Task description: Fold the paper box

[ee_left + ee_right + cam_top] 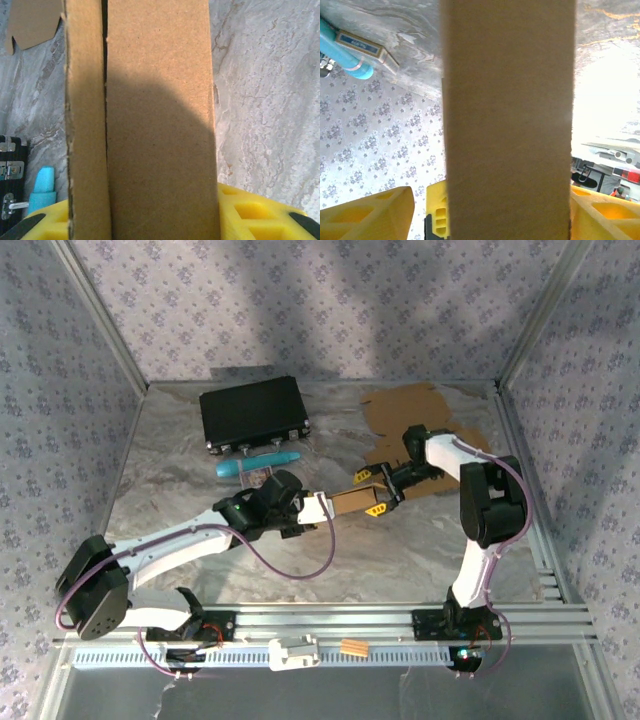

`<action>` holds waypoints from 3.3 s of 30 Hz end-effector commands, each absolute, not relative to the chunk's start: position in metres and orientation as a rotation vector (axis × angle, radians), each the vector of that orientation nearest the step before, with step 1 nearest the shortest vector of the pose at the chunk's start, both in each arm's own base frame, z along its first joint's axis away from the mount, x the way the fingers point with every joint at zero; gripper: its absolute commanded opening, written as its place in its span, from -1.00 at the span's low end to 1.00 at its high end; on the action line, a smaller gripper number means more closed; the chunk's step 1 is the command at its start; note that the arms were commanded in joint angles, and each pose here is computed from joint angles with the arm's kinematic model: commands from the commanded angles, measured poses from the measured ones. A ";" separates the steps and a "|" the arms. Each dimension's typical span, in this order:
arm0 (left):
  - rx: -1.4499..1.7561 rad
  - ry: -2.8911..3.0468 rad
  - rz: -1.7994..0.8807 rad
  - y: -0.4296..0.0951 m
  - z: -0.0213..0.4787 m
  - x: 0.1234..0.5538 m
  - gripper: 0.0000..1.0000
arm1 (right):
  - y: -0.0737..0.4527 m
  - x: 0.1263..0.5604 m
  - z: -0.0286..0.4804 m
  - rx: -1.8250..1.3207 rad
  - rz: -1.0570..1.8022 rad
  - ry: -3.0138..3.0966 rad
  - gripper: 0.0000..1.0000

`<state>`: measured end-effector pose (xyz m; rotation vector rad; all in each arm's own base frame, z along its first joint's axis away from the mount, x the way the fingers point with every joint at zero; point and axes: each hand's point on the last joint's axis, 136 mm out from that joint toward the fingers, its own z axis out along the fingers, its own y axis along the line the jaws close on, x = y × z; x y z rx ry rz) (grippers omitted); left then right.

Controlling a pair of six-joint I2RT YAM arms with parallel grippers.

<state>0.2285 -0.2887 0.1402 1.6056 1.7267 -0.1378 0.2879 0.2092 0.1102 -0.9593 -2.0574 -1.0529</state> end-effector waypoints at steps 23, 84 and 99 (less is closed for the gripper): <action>1.642 2.047 -0.345 -0.248 0.148 0.201 -0.19 | 0.165 0.317 0.225 0.318 -0.710 -3.537 0.24; 1.626 2.062 -0.367 -0.242 0.147 0.210 -0.03 | 0.218 0.285 0.190 1.191 -0.446 -3.214 -0.14; 1.597 2.047 -0.362 -0.245 0.151 0.214 0.00 | 0.226 0.289 0.187 1.252 -0.392 -3.203 -0.67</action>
